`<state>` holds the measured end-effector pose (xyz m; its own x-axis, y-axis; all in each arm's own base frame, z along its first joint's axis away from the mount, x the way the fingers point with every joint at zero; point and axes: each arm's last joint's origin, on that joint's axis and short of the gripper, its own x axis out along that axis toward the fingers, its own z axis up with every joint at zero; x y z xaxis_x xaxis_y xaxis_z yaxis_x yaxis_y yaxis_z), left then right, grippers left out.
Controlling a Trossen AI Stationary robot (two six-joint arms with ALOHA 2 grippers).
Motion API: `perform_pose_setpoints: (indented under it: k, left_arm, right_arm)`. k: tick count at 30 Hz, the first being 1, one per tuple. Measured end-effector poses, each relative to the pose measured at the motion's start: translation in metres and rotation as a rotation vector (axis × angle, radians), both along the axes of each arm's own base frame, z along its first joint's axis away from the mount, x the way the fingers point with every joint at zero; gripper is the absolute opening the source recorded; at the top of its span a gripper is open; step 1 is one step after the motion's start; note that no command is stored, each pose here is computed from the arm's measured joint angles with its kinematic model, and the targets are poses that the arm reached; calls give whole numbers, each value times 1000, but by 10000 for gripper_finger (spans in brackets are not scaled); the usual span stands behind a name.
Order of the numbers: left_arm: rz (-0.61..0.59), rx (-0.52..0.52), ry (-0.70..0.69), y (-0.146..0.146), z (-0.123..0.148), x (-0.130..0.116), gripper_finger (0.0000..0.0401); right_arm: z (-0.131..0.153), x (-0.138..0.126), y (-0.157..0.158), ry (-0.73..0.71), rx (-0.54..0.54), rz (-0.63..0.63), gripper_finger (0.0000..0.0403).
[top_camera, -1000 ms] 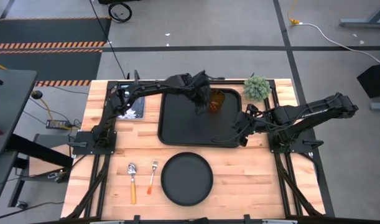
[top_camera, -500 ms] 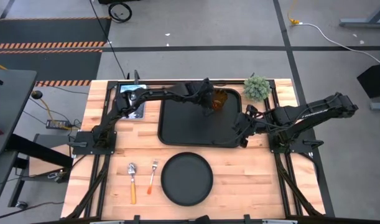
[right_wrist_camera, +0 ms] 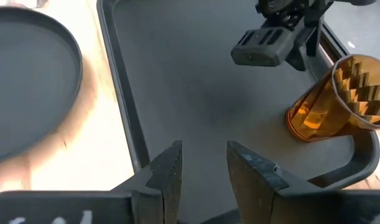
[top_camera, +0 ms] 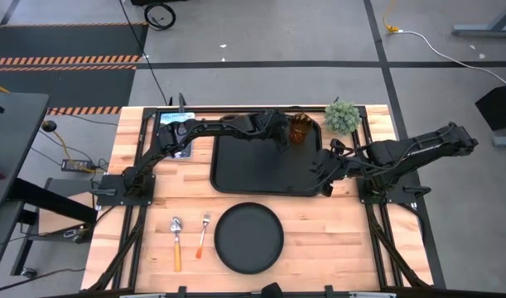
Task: Pick and place plate/cup/fork/spoon on tray
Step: Put the orange cup on the black tray
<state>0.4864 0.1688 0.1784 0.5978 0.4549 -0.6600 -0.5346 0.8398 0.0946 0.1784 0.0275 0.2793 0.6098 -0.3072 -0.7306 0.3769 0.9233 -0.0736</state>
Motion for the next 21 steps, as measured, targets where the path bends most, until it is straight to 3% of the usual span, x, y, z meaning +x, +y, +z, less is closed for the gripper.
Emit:
perform_pose_setpoints:
  k: [13,21]
  left_arm:
    - [37,35,-127,5,10,6,143]
    - [-3,22,-148,10,11,6,143]
  right_arm:
    - [10,-7,0,-75,10,15,132]
    - [10,-8,0,-79,11,14,132]
